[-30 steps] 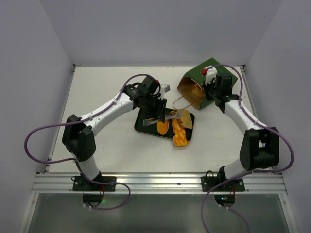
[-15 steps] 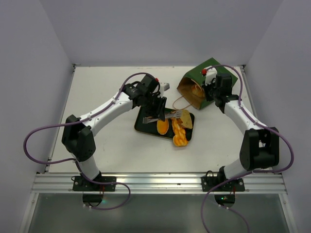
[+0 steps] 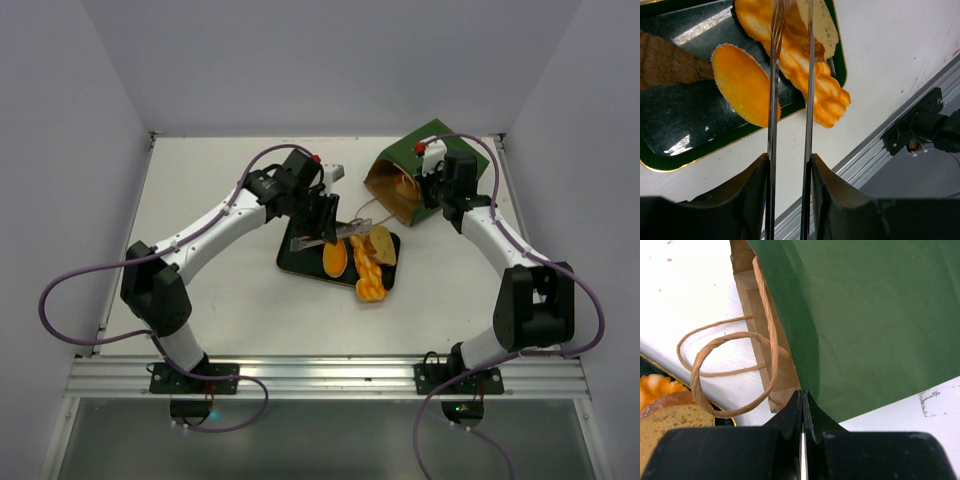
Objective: Take the fake bread out of the paper bag
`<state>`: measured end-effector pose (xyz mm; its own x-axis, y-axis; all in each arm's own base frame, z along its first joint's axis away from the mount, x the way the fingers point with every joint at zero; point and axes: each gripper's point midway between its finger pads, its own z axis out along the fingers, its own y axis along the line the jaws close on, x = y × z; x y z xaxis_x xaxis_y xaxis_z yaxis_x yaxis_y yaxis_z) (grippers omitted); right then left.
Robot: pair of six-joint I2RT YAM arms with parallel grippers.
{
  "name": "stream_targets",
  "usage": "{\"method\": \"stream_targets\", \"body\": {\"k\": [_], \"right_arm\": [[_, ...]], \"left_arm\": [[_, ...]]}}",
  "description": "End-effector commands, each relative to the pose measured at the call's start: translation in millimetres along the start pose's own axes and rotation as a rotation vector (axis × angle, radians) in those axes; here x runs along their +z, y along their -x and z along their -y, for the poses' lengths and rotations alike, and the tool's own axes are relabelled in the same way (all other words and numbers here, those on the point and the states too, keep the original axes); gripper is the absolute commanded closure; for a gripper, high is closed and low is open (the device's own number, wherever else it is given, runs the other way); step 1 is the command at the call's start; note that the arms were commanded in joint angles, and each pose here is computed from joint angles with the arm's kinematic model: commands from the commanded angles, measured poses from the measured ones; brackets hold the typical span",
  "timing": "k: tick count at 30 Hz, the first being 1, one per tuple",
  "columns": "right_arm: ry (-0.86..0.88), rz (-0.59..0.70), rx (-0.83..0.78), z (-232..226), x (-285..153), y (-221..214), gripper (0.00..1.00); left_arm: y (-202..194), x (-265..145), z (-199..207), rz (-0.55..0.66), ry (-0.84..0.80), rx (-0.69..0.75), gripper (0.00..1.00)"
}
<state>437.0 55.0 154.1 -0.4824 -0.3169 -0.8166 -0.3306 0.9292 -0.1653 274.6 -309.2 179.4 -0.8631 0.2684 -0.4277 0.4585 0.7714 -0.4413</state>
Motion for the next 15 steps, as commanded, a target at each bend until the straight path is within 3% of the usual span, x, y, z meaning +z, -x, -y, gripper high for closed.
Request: {"method": "stream_targets", "body": {"k": [1, 7, 15], "right_arm": [[0.002, 0.067, 0.000, 2.3, -4.4, 17.0, 1.00], [0.011, 0.073, -0.005, 0.7, -6.0, 18.4, 1.00], [0.050, 0.092, -0.013, -6.2, -9.0, 20.7, 1.00]], "left_arm": [[30.6, -38.0, 10.7, 0.131, -0.020, 0.021, 0.60], [62.7, -43.1, 21.6, 0.229, -0.100, 0.007, 0.60], [110.1, -2.1, 35.5, 0.282, -0.317, -0.067, 0.59]]}}
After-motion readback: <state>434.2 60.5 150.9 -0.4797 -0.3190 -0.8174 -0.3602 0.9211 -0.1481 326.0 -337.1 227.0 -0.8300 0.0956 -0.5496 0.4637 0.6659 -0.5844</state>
